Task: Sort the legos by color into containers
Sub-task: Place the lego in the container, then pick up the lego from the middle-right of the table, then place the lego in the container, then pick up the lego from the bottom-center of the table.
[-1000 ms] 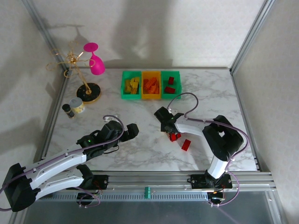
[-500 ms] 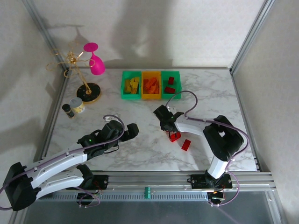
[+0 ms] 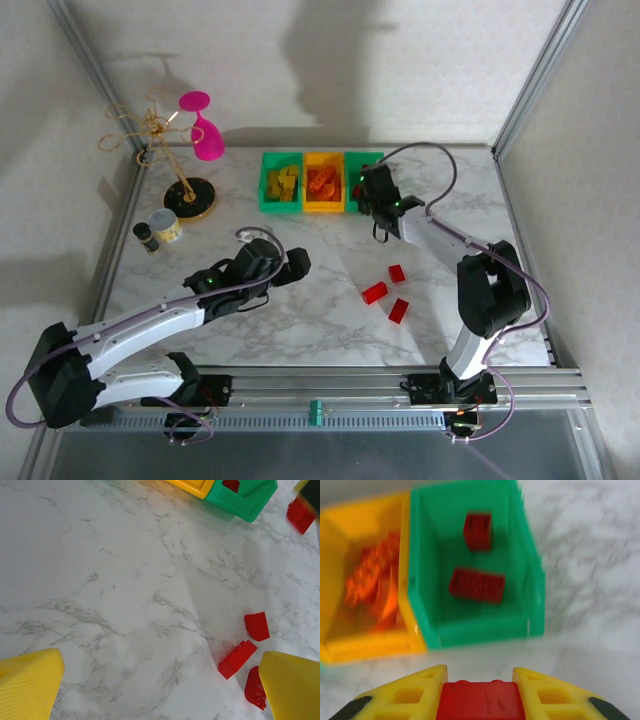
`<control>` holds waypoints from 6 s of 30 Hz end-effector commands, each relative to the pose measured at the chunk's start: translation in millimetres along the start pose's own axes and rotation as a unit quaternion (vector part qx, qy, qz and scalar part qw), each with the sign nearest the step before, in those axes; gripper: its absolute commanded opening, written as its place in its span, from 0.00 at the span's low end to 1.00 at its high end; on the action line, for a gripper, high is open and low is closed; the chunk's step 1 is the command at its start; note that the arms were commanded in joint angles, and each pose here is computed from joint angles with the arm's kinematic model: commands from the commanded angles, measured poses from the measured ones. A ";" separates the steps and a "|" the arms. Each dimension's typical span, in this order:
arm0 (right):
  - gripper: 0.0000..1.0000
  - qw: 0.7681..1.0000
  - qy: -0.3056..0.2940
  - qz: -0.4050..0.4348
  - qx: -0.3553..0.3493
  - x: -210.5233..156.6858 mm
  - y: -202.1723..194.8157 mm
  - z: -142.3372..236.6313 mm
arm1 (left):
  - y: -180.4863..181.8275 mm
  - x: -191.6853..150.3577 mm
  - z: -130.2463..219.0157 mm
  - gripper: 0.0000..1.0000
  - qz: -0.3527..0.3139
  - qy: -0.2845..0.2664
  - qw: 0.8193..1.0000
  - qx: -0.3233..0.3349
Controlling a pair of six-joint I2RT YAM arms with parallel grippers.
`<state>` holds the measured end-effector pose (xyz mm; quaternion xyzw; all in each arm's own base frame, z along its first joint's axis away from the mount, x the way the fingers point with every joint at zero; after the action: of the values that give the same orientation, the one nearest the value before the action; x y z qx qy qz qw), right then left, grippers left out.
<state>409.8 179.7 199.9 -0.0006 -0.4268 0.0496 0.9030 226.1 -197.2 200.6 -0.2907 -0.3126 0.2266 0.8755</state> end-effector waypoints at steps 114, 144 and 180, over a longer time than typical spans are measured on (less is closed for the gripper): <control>0.70 0.997 0.025 -0.009 0.067 -9.0 -8.3 -6.2 | -8.3 11.3 2.9 1.00 0.006 -0.030 0.999 -0.012; 0.82 0.976 0.181 -0.114 0.043 -207.7 17.6 127.5 | 25.4 -36.1 33.9 1.00 0.024 -0.003 0.999 -0.033; 0.59 0.977 0.202 -0.059 0.042 -203.3 49.5 57.7 | 30.0 -31.5 32.8 1.00 0.009 -0.029 1.000 -0.007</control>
<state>231.2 208.0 77.9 0.0584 -0.2338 0.0014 0.9705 175.8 -187.1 187.1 -0.3067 -0.3250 0.2326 0.8638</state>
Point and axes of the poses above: each hand's point on the last joint's axis, 136 mm out from that joint toward the fingers, its own z axis back along the fingers, its own y axis along the line the jaws close on, x = y × z, the point moved 6 cm from there along z, back along the fingers, and after that the axes turned 14 degrees about z, right-handed, at the moved point
